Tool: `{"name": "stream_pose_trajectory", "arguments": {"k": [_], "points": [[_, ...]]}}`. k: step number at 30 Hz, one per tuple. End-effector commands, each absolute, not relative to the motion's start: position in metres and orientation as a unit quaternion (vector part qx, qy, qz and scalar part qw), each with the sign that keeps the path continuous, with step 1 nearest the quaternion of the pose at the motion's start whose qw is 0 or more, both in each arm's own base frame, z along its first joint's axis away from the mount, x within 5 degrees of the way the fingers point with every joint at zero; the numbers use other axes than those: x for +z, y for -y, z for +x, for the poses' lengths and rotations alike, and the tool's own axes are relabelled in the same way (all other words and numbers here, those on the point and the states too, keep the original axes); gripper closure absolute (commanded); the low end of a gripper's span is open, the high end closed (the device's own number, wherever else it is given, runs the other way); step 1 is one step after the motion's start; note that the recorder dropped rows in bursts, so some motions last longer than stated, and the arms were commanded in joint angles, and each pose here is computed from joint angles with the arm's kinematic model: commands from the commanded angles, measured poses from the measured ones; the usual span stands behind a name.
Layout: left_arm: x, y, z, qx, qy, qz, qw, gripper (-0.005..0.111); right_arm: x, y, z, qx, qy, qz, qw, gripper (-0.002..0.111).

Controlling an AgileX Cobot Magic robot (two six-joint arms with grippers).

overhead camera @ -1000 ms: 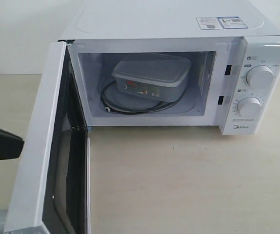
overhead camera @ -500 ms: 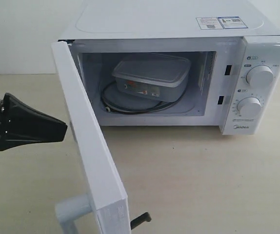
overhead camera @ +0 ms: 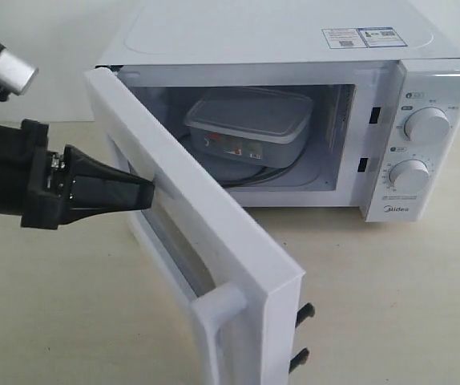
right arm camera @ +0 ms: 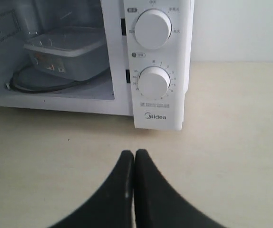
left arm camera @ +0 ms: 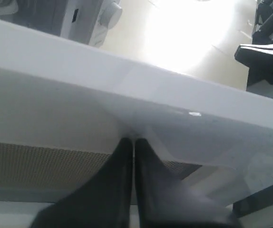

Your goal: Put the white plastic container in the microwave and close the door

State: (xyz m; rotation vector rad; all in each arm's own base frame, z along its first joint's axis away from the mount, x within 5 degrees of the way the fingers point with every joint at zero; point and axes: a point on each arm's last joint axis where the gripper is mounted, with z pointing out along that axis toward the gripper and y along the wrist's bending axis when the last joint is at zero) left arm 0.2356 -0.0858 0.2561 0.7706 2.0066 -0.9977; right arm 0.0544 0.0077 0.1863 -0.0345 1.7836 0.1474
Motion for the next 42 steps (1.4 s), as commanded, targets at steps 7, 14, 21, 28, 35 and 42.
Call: {"name": "stream_pose_trajectory", "arguments": {"k": [7,14,21,28,35,42], "points": [[0.269,0.119,0.278,-0.397,-0.746,0.345,0.408,0.103,0.195,-0.007,0.056,0.061,-0.744,-0.015,0.665,0.109],[0.280,0.131,0.291,-0.391,-0.740,0.368,0.406,0.103,0.198,-0.007,0.056,0.061,-0.735,-0.014,0.675,0.109],[0.291,0.122,0.279,-0.327,-0.760,0.394,0.401,0.103,0.206,-0.006,0.056,0.061,-0.703,-0.010,0.709,0.109],[0.308,0.110,0.263,-0.267,-0.774,0.386,0.425,0.103,0.217,-0.005,0.056,0.075,-0.660,0.008,0.748,0.109],[0.316,0.091,0.222,-0.221,-0.787,0.317,0.480,0.103,0.219,-0.005,0.055,0.101,-0.651,0.030,0.752,0.109],[0.319,0.061,0.152,-0.148,-0.757,0.243,0.588,0.103,0.256,-0.004,0.049,0.088,-0.582,0.012,0.808,0.109]]}}
